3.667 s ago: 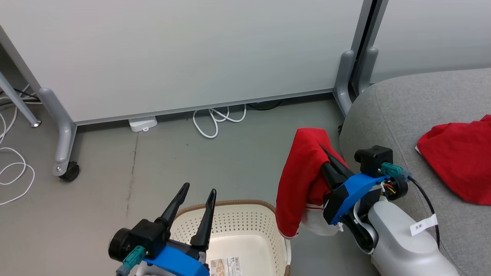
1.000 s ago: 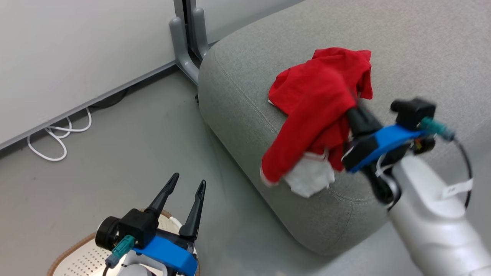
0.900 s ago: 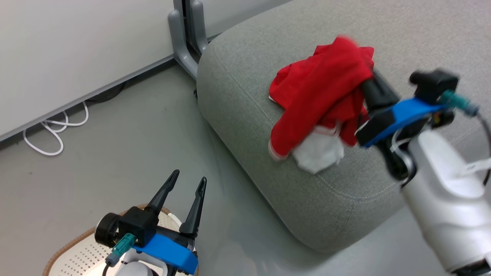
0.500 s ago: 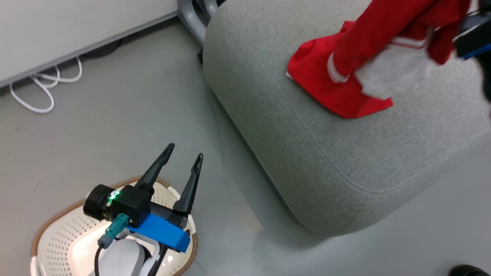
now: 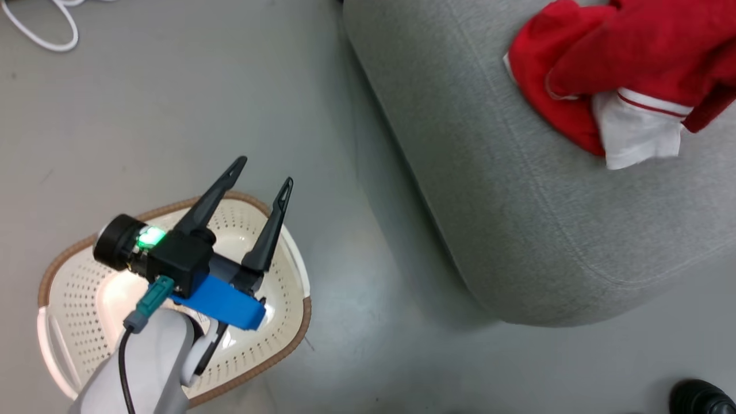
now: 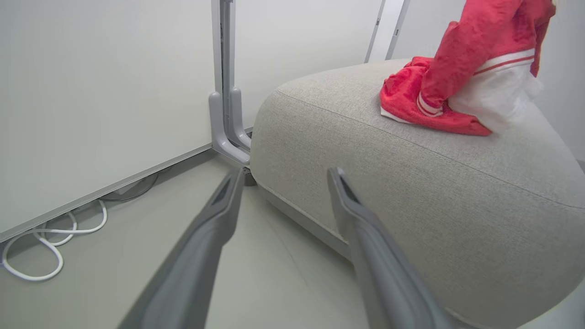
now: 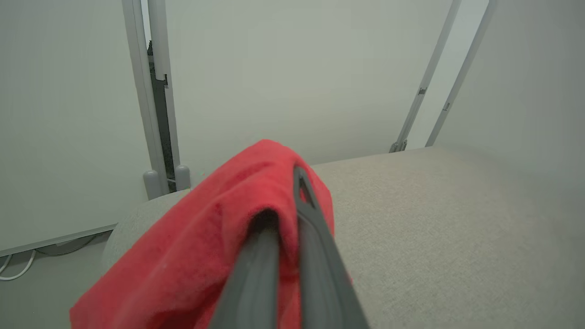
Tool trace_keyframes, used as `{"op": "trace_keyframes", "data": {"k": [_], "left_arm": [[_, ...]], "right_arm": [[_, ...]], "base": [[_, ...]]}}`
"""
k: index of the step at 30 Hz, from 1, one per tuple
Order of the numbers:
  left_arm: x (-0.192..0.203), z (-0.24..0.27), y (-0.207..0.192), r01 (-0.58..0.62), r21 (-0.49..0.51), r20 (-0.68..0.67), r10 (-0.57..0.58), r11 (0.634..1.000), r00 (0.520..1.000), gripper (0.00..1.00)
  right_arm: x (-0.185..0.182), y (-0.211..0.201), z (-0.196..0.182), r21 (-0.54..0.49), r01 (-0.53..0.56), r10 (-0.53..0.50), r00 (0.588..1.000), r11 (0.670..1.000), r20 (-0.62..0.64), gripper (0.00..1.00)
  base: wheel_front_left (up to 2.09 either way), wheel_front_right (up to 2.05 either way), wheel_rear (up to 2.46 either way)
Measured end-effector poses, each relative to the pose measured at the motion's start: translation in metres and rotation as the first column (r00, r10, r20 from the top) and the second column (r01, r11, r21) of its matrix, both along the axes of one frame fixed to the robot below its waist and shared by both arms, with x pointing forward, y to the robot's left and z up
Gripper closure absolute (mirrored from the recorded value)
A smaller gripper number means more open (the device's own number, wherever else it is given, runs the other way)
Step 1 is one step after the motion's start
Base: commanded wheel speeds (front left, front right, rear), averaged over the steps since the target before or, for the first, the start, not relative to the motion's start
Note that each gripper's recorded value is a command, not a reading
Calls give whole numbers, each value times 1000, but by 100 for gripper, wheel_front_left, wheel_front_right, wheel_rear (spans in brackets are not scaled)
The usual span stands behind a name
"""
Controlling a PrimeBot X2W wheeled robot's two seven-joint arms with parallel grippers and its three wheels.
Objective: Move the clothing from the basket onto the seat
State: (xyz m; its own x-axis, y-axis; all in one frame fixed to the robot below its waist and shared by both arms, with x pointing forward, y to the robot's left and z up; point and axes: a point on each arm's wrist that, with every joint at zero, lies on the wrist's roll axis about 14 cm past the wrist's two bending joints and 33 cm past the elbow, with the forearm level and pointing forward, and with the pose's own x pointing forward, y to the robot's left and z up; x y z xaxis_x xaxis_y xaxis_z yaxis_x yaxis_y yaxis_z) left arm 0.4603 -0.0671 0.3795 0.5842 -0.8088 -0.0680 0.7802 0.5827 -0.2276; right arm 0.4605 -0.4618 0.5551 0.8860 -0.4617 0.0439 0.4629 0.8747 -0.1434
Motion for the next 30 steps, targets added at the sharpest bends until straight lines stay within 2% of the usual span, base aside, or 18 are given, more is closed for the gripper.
{"op": "trace_keyframes", "data": {"k": [11,18,23,24,25,26,27,30], "left_arm": [[16,-31,21,-44,24,-28,45,999,999,0],[16,-35,27,-58,35,-35,59,998,998,0],[16,-32,27,-62,36,-34,64,997,997,0],[16,-31,27,-62,36,-33,64,997,997,0],[16,-31,27,-62,36,-32,63,997,997,0],[16,-30,27,-62,36,-31,63,997,998,0],[16,-30,27,-61,36,-30,62,997,998,0],[16,-29,27,-63,36,-29,64,997,998,0]], "right_arm": [[12,9,-110,111,57,-34,979,992,-199,100],[15,9,-117,130,76,-49,979,989,-200,100],[14,11,-114,105,60,-37,977,993,-209,100],[15,11,-113,101,56,-34,977,993,-210,69],[14,12,-113,99,55,-33,977,994,-210,53],[13,12,-113,98,55,-33,977,994,-210,19],[13,12,-113,99,56,-34,977,994,-210,0],[12,14,-113,105,55,-32,978,993,-206,0]], "base": [[0,0,0],[0,0,0],[0,0,0],[0,0,0],[0,0,0],[0,0,0],[0,0,0],[0,0,0]]}}
